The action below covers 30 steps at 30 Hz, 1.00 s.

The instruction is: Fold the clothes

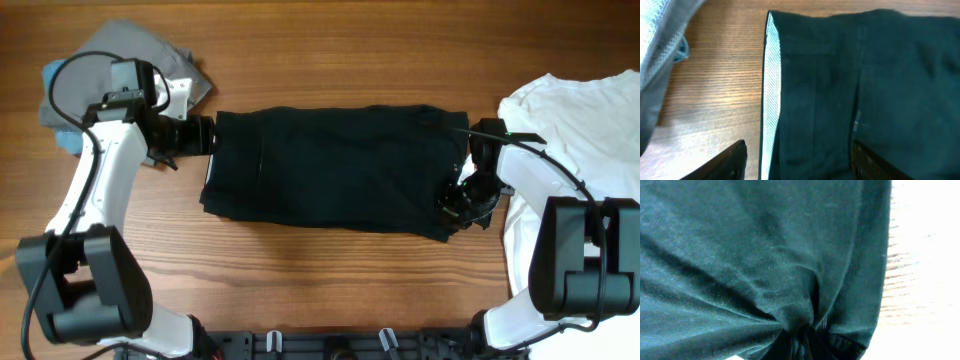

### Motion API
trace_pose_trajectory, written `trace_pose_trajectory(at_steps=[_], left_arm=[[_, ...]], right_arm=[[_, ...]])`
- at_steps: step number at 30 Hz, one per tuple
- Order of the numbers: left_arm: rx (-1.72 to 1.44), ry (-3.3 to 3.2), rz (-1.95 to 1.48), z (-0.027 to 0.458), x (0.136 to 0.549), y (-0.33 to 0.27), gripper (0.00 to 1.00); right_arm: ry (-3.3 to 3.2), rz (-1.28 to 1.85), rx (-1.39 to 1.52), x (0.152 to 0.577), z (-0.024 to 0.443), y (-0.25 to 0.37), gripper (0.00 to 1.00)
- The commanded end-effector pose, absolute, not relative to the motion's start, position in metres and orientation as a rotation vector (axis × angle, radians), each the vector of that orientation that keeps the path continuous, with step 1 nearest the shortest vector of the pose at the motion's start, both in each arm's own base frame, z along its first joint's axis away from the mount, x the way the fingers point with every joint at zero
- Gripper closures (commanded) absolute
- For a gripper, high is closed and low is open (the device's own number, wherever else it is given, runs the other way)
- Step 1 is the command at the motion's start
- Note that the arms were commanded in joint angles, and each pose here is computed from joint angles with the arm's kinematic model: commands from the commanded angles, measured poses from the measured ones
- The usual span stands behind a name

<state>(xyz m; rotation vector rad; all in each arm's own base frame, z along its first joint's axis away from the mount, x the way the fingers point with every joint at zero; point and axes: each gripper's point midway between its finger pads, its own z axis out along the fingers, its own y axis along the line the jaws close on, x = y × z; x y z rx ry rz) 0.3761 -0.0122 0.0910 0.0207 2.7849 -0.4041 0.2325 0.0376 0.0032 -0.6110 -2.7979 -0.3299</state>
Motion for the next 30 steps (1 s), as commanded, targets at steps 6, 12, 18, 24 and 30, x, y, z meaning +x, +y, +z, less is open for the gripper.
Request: trace_pose_trajectory(at_steps=[6, 12, 18, 24, 30], left_arm=[[0.038, 2.820, -0.557, 0.038, 0.384, -0.029, 0.54], [0.092, 2.802, -0.650, 0.028, 0.388, -0.048, 0.96], [-0.064, 2.619, -0.602, 0.065, 0.442, -0.021, 0.96], [-0.039, 2.596, -0.616, 0.070, 0.448, -0.025, 0.96], [-0.021, 2.671, -0.576, 0.060, 0.434, -0.026, 0.33]], right_arm=[[-2.912, -0.305, -0.551, 0.255, 0.018, 0.027, 0.91], [-2.887, -0.298, -0.548, 0.248, 0.019, 0.028, 0.90], [-2.842, -0.281, -0.510, 0.232, 0.028, 0.028, 0.90], [-2.847, -0.292, -0.510, 0.233, 0.027, 0.029, 0.84], [-2.871, -0.301, -0.510, 0.239, 0.026, 0.029, 0.61]])
